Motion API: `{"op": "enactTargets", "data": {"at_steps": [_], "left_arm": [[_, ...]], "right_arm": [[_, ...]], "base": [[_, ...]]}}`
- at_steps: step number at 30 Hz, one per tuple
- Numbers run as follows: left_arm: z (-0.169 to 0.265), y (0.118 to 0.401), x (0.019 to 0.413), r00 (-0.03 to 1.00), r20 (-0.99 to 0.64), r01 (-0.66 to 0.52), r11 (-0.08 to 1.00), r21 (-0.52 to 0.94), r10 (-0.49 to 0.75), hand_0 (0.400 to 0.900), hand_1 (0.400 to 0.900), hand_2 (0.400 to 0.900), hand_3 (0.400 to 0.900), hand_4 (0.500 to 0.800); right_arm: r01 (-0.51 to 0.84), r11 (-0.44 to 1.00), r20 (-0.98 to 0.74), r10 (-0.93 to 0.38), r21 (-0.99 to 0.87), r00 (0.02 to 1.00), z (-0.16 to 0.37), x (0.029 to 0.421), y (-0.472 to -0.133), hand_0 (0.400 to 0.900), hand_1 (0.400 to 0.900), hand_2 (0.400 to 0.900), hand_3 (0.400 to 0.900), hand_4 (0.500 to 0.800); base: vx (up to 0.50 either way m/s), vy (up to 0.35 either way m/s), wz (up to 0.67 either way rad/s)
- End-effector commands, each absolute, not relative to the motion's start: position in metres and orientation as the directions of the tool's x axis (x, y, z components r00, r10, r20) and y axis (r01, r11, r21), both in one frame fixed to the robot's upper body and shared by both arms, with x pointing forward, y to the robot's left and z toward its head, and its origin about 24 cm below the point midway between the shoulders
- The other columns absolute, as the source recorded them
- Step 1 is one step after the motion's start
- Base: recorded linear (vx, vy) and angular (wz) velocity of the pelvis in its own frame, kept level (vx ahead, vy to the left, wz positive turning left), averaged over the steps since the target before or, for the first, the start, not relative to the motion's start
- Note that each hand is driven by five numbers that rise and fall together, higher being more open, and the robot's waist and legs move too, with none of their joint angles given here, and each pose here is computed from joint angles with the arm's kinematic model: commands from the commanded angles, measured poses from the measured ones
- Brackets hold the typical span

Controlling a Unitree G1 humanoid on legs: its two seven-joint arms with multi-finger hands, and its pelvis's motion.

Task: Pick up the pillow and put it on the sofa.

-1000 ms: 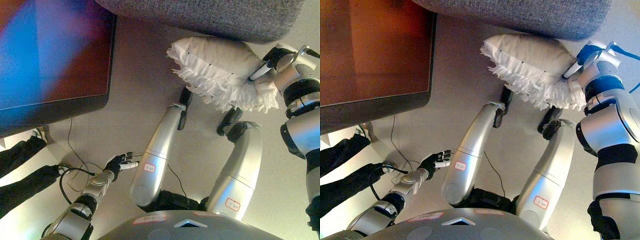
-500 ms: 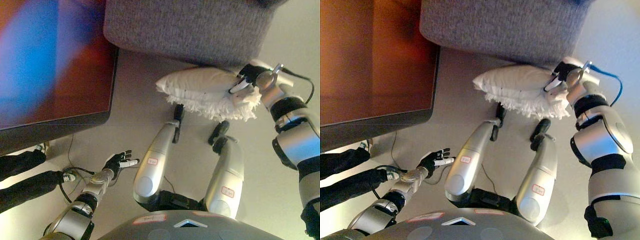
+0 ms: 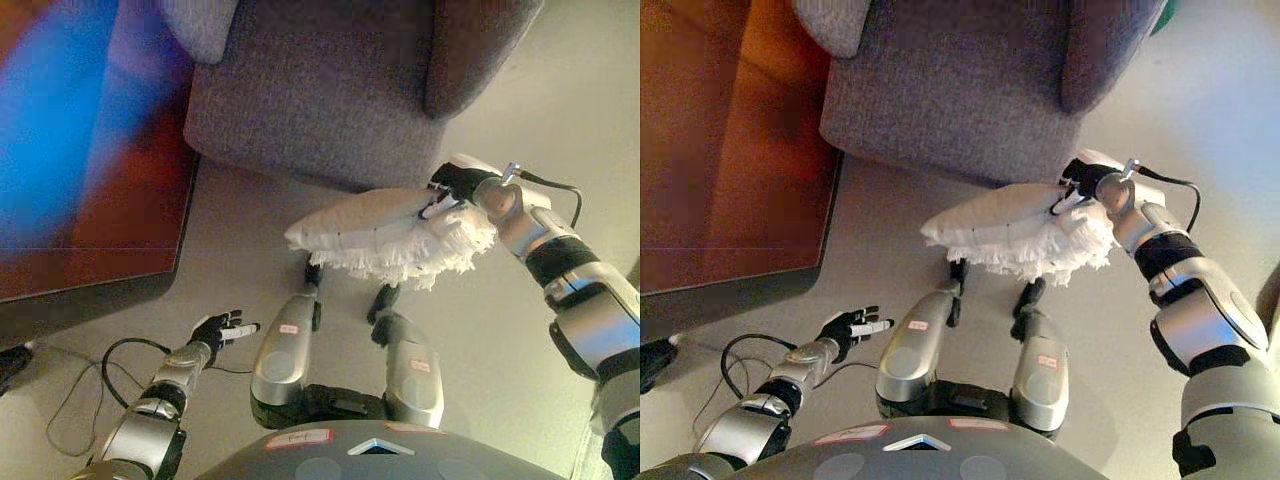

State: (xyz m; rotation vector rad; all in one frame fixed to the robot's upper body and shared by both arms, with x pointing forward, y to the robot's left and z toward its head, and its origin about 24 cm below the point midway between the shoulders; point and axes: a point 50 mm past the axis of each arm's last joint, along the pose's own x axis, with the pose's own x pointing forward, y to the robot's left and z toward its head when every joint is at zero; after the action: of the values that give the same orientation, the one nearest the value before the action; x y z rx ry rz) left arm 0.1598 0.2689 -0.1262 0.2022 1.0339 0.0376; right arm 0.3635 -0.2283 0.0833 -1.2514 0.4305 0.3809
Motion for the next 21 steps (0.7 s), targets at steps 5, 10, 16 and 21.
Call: {"op": "enactTargets", "data": {"at_steps": [5,10,16,21], "left_arm": [[-0.143,0.297,0.081,0.257,-0.937,0.104,0.957,0.269,0.236,0.9,0.9,0.9,0.9,0.8],[-0.147,0.296,0.066,0.194,-0.951,0.092,0.961,0.261,0.24,0.9,0.9,0.9,0.9,0.8],[-0.15,0.293,0.056,0.138,-0.961,0.097,0.962,0.255,0.241,0.9,0.9,0.9,0.9,0.8],[-0.15,0.294,0.054,0.116,-0.959,0.049,0.963,0.266,0.259,0.9,0.9,0.9,0.9,0.8]], "right_arm": [[-0.409,0.349,-0.328,0.27,-0.843,0.905,0.151,0.366,-0.209,0.4,0.4,0.4,0.4,0.5],[-0.437,0.417,-0.305,0.348,-0.797,0.887,0.168,0.363,-0.206,0.4,0.4,0.4,0.4,0.5],[-0.374,0.526,-0.221,0.331,-0.764,0.917,0.201,0.376,-0.215,0.4,0.4,0.4,0.4,0.5],[-0.332,0.578,-0.175,0.31,-0.746,0.934,0.233,0.388,-0.22,0.4,0.4,0.4,0.4,0.5]], "base": [[0.191,-0.017,0.04],[0.173,0.014,0.11],[0.113,0.05,0.03],[0.109,0.108,0.02]]}}
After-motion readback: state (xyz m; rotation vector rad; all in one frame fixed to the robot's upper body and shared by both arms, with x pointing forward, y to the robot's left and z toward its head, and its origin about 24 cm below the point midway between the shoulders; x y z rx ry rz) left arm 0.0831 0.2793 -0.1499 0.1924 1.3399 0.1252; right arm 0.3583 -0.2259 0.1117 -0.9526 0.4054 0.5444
